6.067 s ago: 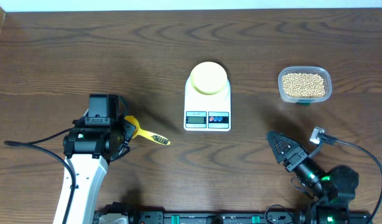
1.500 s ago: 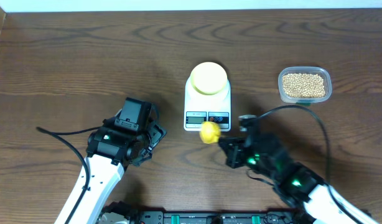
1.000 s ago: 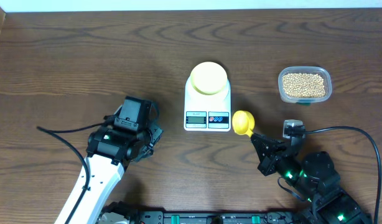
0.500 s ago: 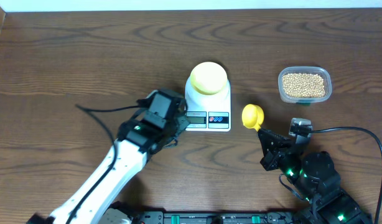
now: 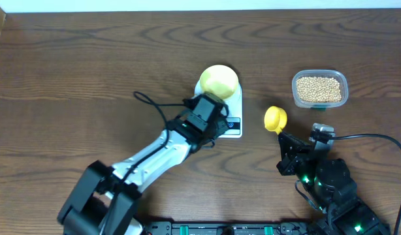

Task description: Scoop item into bowl and weigh 50g on scale

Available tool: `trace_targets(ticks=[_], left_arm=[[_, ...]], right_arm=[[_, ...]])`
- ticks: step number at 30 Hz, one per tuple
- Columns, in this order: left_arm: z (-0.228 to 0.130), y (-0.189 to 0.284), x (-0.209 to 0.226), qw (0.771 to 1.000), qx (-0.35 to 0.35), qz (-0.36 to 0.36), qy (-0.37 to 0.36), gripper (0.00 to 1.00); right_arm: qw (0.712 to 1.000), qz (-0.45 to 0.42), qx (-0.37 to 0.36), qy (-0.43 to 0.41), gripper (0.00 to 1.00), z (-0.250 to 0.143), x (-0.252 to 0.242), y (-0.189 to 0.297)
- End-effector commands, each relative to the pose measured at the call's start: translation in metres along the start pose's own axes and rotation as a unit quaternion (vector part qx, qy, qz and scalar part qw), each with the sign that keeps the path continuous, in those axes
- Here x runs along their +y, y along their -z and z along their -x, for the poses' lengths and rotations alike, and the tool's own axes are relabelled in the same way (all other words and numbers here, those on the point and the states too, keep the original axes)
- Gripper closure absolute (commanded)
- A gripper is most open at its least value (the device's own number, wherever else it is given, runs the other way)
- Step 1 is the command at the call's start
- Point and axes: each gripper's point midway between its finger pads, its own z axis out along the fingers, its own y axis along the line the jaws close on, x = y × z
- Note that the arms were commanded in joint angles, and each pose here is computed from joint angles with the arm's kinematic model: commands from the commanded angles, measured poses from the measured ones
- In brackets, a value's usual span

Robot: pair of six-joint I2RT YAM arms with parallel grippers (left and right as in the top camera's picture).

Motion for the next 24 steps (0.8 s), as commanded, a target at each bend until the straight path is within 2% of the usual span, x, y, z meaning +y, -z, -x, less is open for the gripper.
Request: trace_targets(ticks=[1, 9, 24], left_arm=[[-0.010, -0.012, 0.002, 1.000, 0.009, 0.008, -0.017, 0.93], [-0.010, -0.031, 0.020, 0.999, 0.004, 0.039, -0.016, 0.93], [0.004, -0.032, 0.025, 0.998, -0.035, 0.055, -0.024, 0.93]], right_arm=[[1.000, -0.015, -0.008, 0.002, 0.99, 0.003, -0.006, 0.001], [1.000, -0.025, 0.004, 0.004, 0.99, -0.003, -0.011, 0.001], [1.000, -0.026, 0.005, 0.005, 0.99, -0.003, -0.011, 0.001]])
